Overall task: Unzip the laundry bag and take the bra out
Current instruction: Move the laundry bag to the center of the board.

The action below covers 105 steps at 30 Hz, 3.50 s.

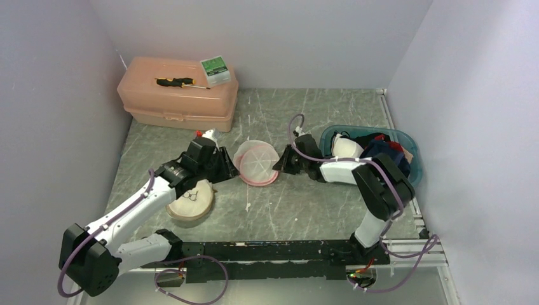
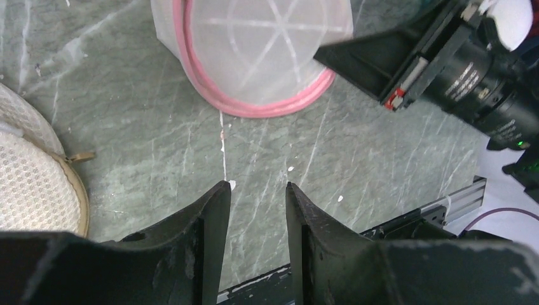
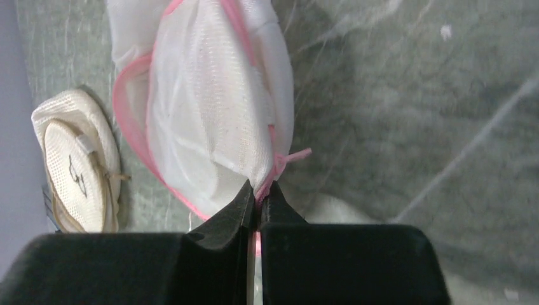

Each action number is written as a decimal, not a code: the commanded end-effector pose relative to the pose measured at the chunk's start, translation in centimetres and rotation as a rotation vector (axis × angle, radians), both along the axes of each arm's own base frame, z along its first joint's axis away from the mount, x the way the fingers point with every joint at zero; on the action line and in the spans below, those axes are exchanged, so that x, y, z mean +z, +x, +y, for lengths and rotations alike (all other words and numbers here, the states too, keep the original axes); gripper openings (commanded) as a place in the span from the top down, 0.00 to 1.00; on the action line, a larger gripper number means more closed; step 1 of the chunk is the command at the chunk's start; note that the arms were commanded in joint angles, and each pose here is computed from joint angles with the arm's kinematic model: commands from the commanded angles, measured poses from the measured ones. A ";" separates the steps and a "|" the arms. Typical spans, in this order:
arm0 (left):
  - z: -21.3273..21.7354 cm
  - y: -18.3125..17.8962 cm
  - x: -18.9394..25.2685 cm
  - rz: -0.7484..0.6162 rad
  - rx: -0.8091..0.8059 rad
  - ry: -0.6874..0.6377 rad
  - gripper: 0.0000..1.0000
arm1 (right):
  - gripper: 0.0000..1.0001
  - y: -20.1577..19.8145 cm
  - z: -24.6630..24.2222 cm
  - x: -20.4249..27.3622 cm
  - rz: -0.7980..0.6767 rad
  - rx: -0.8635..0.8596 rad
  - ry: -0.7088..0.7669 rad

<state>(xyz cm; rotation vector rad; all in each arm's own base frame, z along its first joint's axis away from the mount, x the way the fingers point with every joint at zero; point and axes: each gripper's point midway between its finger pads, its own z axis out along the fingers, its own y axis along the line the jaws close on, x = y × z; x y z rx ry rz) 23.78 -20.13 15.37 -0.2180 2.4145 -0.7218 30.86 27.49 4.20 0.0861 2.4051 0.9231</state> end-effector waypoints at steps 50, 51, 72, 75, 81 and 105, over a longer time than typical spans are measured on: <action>0.3 5.3 -4.1 -0.048 0.044 0.154 0.27 | 0.00 -6.1 -9.1 13.0 -0.471 -0.237 -0.056; 0.1 6.0 -4.4 -0.047 0.042 0.169 0.26 | 0.00 -6.1 -8.8 12.8 -0.460 -0.221 -0.060; 1.5 11.0 -11.5 0.081 0.138 0.265 0.58 | 0.00 -7.2 -9.3 13.4 -0.513 -0.179 -0.053; 1.8 11.4 -11.4 0.082 0.156 0.261 0.64 | 0.00 -7.2 -9.7 13.7 -0.530 -0.192 -0.055; 3.7 10.9 -12.1 0.125 0.226 0.294 0.72 | 0.00 -7.3 -10.2 13.7 -0.530 -0.201 -0.073; 5.2 6.7 5.5 -0.204 0.156 0.100 0.05 | 0.00 -9.3 -10.7 20.2 -0.591 -0.171 0.014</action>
